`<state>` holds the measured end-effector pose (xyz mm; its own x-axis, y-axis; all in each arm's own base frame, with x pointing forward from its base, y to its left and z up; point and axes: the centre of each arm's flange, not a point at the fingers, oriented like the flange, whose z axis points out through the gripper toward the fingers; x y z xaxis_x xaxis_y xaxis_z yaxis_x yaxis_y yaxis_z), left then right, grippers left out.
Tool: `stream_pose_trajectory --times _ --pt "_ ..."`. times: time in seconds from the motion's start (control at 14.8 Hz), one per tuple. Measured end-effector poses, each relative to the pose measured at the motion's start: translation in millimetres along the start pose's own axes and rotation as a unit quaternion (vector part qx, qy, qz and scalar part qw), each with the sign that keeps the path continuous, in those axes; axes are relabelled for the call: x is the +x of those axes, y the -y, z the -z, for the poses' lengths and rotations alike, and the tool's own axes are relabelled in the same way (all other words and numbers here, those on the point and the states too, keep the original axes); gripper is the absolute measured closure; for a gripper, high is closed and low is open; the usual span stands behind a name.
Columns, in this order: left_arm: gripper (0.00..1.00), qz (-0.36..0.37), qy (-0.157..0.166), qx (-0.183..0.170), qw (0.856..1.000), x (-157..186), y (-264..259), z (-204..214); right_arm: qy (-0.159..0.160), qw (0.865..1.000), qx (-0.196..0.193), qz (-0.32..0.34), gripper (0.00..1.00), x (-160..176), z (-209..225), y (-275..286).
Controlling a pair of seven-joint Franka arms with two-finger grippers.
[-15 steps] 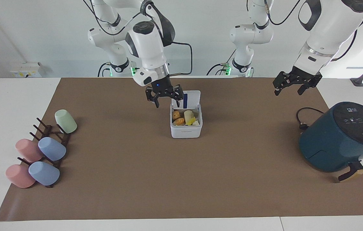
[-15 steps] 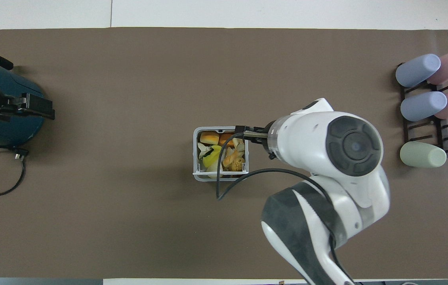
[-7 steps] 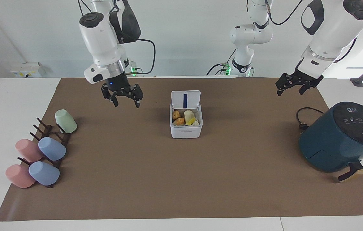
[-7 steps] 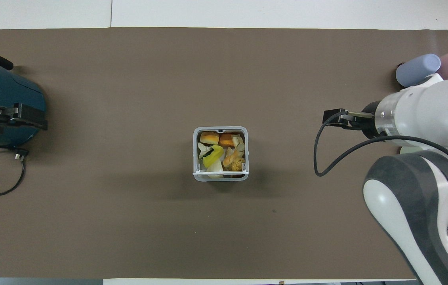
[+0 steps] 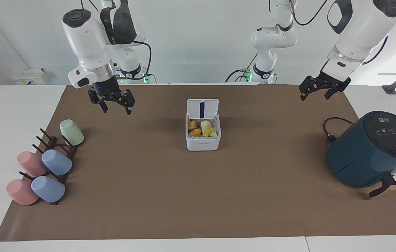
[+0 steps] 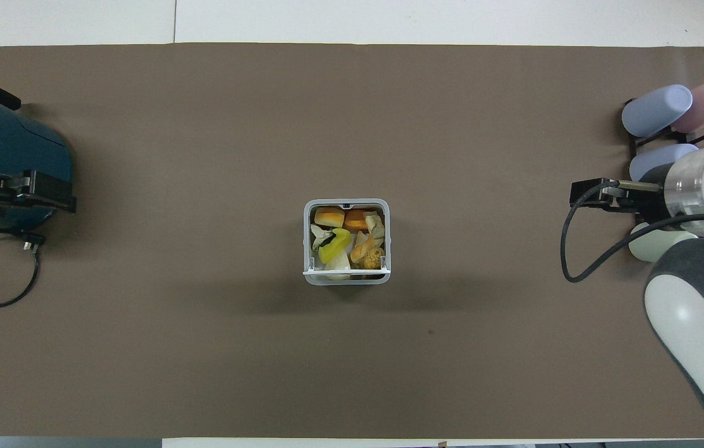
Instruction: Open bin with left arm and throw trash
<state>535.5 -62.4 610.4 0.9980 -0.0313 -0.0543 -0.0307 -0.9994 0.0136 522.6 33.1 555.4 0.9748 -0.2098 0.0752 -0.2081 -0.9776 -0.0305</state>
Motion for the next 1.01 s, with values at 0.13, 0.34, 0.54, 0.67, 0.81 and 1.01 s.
stream_pose_trajectory --times 0.13,0.34,0.54,0.67,0.81,1.01 --pt "0.0 0.001 0.0 0.0 1.0 0 1 0 0.005 1.0 -0.002 -0.007 0.0 3 14 -11" --pt "0.0 0.002 0.0 0.0 1.0 0 2 0 0.012 1.0 -0.004 -0.003 0.0 3 30 -13" --pt "0.0 0.001 0.0 0.0 1.0 0 2 0 0.026 1.0 -0.008 0.005 0.0 4 44 -8" --pt "0.0 0.002 0.0 0.0 1.0 0 2 0 0.032 0.999 -0.016 0.014 0.0 6 49 -5" --pt "0.0 0.002 0.0 0.0 1.0 0 2 0 0.033 0.999 -0.021 0.029 0.0 9 52 -5" --pt "0.0 0.001 0.0 0.0 1.0 0 1 0 0.044 0.998 -0.029 0.04 0.0 12 54 -7"
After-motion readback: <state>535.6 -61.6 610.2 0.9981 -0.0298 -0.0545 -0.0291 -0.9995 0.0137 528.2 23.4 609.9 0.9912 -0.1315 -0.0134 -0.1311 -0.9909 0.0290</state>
